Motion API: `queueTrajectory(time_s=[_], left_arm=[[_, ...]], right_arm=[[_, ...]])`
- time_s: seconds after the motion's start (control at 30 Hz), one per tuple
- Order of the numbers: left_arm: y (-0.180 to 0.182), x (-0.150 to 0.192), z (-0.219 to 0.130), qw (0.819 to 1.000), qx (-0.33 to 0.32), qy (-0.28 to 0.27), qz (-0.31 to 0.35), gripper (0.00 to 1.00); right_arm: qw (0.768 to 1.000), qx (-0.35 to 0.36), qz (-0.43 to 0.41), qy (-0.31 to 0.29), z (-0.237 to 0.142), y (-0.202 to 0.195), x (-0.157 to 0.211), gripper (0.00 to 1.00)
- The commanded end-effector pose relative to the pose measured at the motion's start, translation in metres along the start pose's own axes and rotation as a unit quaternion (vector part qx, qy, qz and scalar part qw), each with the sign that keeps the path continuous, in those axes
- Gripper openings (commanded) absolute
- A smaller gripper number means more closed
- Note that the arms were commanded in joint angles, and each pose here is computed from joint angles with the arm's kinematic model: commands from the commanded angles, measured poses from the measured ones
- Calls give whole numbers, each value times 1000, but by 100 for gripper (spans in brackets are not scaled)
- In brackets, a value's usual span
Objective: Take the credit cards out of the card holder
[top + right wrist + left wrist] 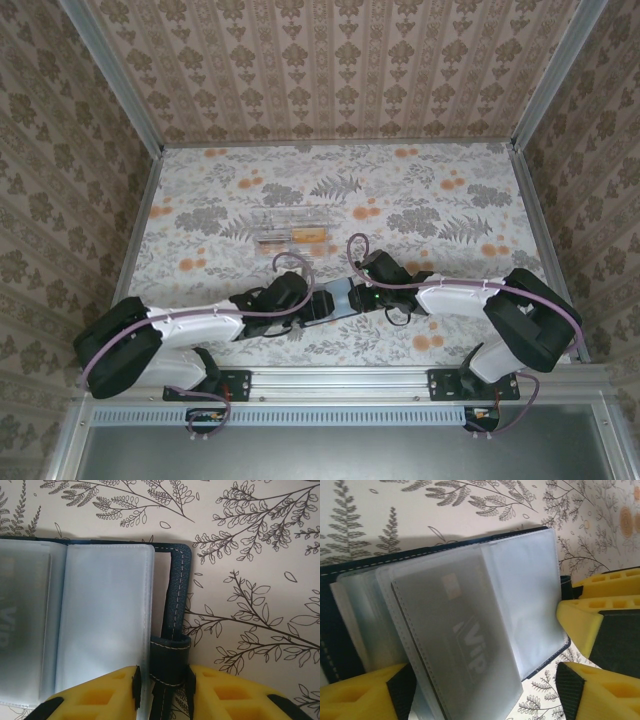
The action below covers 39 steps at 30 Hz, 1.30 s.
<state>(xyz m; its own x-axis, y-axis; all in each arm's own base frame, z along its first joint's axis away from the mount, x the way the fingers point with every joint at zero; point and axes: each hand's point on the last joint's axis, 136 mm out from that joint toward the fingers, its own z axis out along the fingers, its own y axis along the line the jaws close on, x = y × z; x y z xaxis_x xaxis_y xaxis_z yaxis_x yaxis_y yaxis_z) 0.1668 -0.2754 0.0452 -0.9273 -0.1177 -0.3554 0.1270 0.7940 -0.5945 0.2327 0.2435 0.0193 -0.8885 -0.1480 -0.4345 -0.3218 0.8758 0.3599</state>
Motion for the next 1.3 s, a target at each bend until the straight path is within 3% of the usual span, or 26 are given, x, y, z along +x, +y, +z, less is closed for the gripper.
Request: queueTrajectory(time_s=[0.0, 0.33, 0.77, 1.27], left_arm=[[-22, -8, 1, 999, 33, -3, 15, 82], [-25, -9, 1, 999, 37, -1, 21, 98], [-8, -26, -40, 998, -32, -39, 50, 95], [-19, -18, -18, 999, 1, -9, 40, 92]], right_arm=[[1000, -7, 7, 27, 7, 0, 14, 34], [999, -5, 8, 32, 10, -1, 16, 33], [999, -5, 8, 32, 10, 1, 14, 33], [999, -5, 8, 35, 11, 2, 14, 33]])
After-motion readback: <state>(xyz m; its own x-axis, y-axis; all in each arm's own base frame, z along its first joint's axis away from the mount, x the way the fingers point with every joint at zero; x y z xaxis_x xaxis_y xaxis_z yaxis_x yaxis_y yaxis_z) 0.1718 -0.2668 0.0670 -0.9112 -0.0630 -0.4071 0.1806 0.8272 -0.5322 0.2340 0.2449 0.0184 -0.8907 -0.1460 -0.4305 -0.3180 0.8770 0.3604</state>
